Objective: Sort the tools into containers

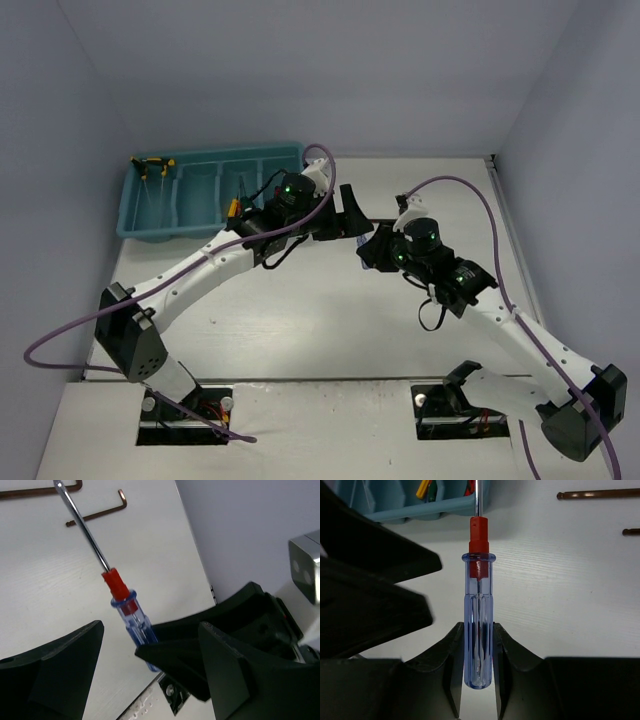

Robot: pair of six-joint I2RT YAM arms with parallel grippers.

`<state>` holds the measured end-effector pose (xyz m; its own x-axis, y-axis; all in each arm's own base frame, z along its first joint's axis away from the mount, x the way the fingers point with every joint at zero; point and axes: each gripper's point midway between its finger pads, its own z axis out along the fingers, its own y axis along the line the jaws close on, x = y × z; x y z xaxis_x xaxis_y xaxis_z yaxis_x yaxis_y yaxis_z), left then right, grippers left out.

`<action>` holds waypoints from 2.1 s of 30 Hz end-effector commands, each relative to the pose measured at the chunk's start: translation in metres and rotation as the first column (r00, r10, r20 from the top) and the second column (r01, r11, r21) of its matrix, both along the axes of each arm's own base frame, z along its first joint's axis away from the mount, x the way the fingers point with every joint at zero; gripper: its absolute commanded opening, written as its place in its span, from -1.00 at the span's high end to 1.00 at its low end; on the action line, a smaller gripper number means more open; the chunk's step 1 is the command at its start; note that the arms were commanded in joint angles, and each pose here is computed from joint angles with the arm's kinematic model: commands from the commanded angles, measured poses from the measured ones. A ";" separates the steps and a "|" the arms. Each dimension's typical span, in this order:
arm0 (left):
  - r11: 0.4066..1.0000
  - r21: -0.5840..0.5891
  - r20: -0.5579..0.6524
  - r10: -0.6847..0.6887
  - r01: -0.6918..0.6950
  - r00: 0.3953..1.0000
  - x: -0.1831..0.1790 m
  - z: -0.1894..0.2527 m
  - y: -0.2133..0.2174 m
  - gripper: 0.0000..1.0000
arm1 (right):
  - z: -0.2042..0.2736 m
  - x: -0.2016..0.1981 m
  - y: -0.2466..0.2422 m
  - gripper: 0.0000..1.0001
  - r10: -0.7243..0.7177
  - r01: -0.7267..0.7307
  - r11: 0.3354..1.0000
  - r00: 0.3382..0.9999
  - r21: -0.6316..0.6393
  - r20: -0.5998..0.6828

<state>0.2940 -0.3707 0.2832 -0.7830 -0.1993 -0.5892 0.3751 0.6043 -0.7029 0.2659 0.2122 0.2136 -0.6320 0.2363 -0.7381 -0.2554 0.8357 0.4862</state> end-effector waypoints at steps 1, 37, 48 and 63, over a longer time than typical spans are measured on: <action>0.998 -0.047 0.084 0.034 -0.030 0.996 0.016 0.035 -0.011 -0.48 | 0.051 0.015 0.021 1.00 0.034 -0.049 0.994 0.986 0.093 0.162; 0.684 0.652 0.202 0.257 -0.326 0.945 0.225 -0.064 0.258 1.00 | -0.010 0.022 -0.024 -0.45 -0.159 0.165 0.983 0.984 -0.082 0.078; 0.642 0.679 0.241 0.264 -0.357 0.934 0.269 -0.064 0.280 -0.32 | -0.057 0.045 -0.095 -0.33 -0.517 0.496 0.846 0.852 -0.194 -0.076; 0.773 0.550 0.345 0.132 -0.314 0.929 0.127 0.053 0.221 -0.44 | -0.142 0.158 -0.160 -0.05 -0.793 0.740 0.606 0.536 -0.291 -0.288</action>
